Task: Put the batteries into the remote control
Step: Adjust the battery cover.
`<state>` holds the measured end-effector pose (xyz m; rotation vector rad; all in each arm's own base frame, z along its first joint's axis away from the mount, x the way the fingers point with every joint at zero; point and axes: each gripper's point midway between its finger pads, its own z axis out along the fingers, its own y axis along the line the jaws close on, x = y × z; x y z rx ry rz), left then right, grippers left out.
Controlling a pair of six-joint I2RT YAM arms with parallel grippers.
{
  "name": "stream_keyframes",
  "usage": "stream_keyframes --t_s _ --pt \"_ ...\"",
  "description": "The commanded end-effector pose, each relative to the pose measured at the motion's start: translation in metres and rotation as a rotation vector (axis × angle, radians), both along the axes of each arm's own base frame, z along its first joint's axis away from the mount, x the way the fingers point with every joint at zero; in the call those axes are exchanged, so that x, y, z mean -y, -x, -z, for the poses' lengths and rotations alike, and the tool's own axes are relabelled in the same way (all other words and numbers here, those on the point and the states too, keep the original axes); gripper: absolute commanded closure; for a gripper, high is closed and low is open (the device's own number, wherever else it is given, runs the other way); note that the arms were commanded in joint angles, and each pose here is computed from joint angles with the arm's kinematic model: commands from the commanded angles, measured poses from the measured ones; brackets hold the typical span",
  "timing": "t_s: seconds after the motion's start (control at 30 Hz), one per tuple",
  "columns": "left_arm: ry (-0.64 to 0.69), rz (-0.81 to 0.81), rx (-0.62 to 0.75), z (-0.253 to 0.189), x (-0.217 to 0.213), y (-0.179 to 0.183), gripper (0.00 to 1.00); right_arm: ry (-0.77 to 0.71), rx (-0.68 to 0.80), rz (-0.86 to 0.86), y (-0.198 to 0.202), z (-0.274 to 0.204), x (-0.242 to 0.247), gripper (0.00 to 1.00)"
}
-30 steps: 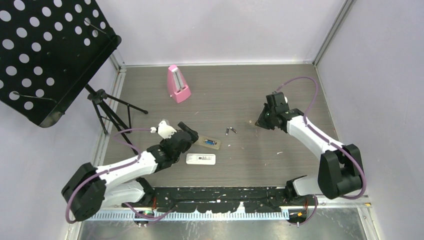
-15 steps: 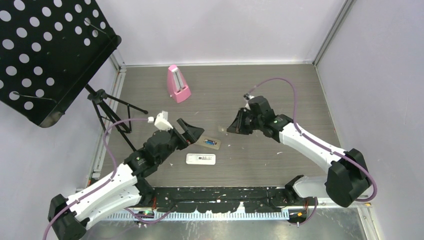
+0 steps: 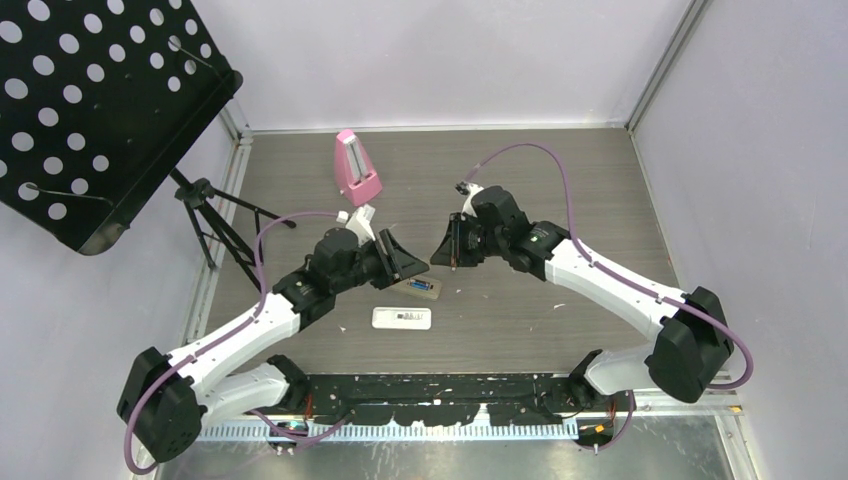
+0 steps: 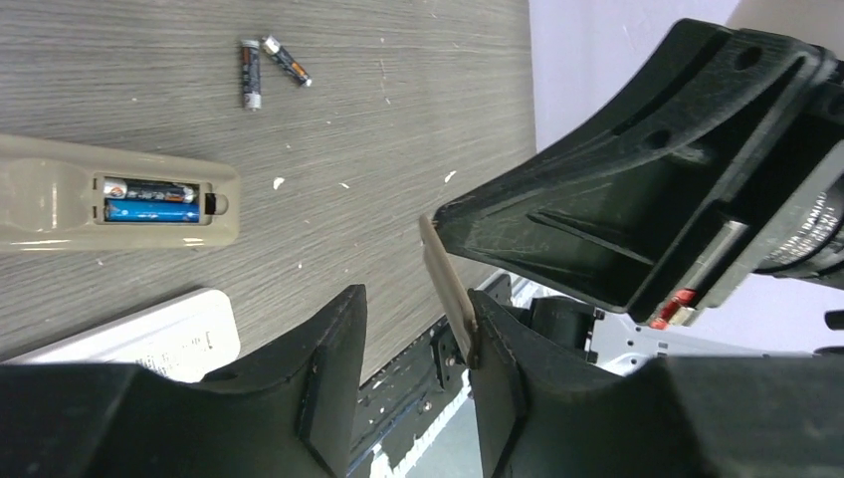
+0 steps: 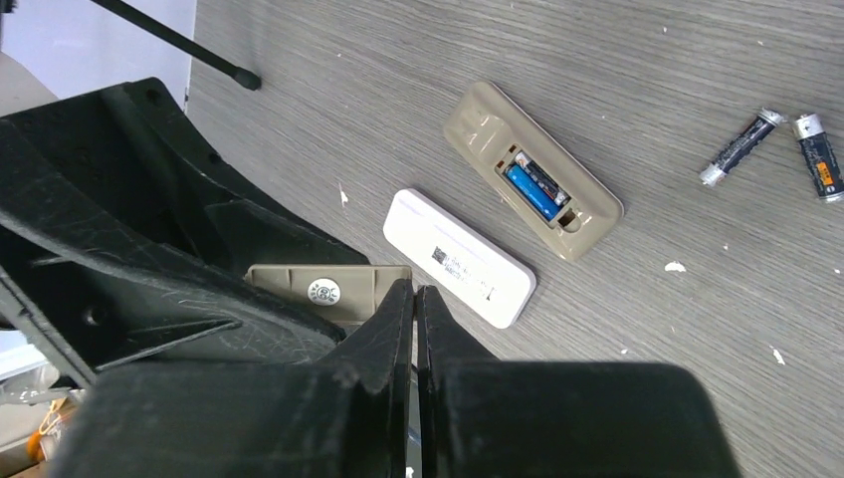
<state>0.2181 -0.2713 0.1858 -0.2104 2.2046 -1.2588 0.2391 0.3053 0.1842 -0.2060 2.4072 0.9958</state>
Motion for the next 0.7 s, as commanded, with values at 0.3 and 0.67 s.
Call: stream_keyframes --t_s 0.3,0.67 --pt "0.072 0.025 -0.013 -0.009 0.007 -0.004 0.74 0.051 0.066 -0.060 -0.002 -0.006 -0.007 0.99" --pt "-0.107 0.179 0.372 -0.011 0.007 -0.018 1.00 -0.067 0.007 0.080 -0.002 -0.041 0.007 0.40"
